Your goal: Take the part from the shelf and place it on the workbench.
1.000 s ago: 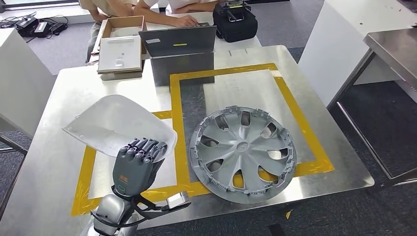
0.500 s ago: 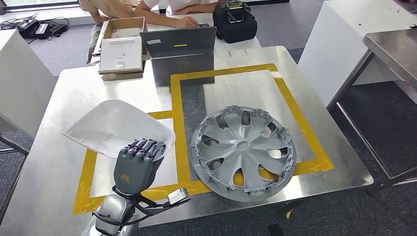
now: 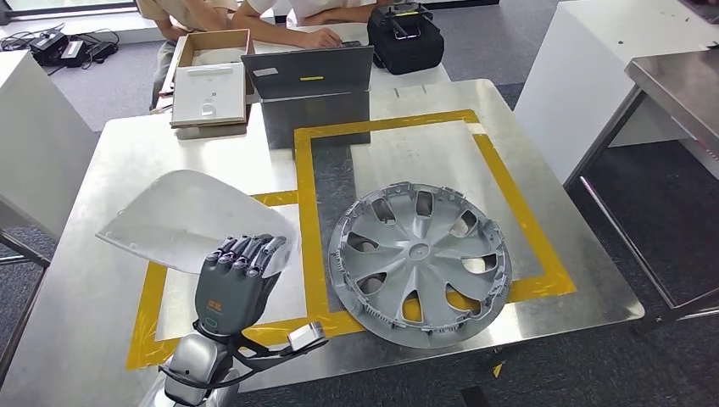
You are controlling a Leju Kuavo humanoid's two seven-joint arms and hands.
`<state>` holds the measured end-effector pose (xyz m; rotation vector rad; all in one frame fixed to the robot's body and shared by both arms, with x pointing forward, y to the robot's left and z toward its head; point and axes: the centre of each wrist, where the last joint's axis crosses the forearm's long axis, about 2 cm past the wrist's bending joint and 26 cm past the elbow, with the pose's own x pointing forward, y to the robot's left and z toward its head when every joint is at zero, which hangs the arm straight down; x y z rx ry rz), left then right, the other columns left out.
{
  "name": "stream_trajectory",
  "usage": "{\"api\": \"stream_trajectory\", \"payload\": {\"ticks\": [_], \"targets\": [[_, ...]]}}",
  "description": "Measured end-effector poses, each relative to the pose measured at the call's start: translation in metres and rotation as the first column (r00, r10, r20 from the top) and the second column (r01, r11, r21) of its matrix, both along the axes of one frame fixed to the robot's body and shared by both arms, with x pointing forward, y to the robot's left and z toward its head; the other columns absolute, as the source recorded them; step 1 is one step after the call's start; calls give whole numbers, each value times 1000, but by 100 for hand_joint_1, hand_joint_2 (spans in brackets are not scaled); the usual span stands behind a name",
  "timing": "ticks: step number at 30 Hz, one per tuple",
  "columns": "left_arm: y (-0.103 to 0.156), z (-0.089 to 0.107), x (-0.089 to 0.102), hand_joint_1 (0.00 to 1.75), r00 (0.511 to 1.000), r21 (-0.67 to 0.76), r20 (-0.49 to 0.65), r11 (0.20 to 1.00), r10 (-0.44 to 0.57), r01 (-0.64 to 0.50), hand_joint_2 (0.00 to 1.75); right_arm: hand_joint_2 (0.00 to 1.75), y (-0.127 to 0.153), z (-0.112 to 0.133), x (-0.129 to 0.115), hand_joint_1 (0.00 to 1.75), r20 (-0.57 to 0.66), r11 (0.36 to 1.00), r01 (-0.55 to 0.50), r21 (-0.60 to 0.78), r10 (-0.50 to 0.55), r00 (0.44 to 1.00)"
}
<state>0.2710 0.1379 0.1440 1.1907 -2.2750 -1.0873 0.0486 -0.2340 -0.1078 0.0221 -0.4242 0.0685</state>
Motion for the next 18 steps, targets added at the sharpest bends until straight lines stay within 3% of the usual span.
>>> {"api": "stream_trajectory", "payload": {"ticks": [1, 18], "targets": [[0, 0, 0, 0, 1000, 0, 1, 1000, -1, 1, 0, 0, 0, 0, 0, 0, 0, 1000, 0, 0, 0, 1000], [0, 7, -1, 0, 999, -9, 33, 1000, -10, 10, 0, 0, 0, 0, 0, 0, -1, 1000, 9, -8, -9, 1000]]}}
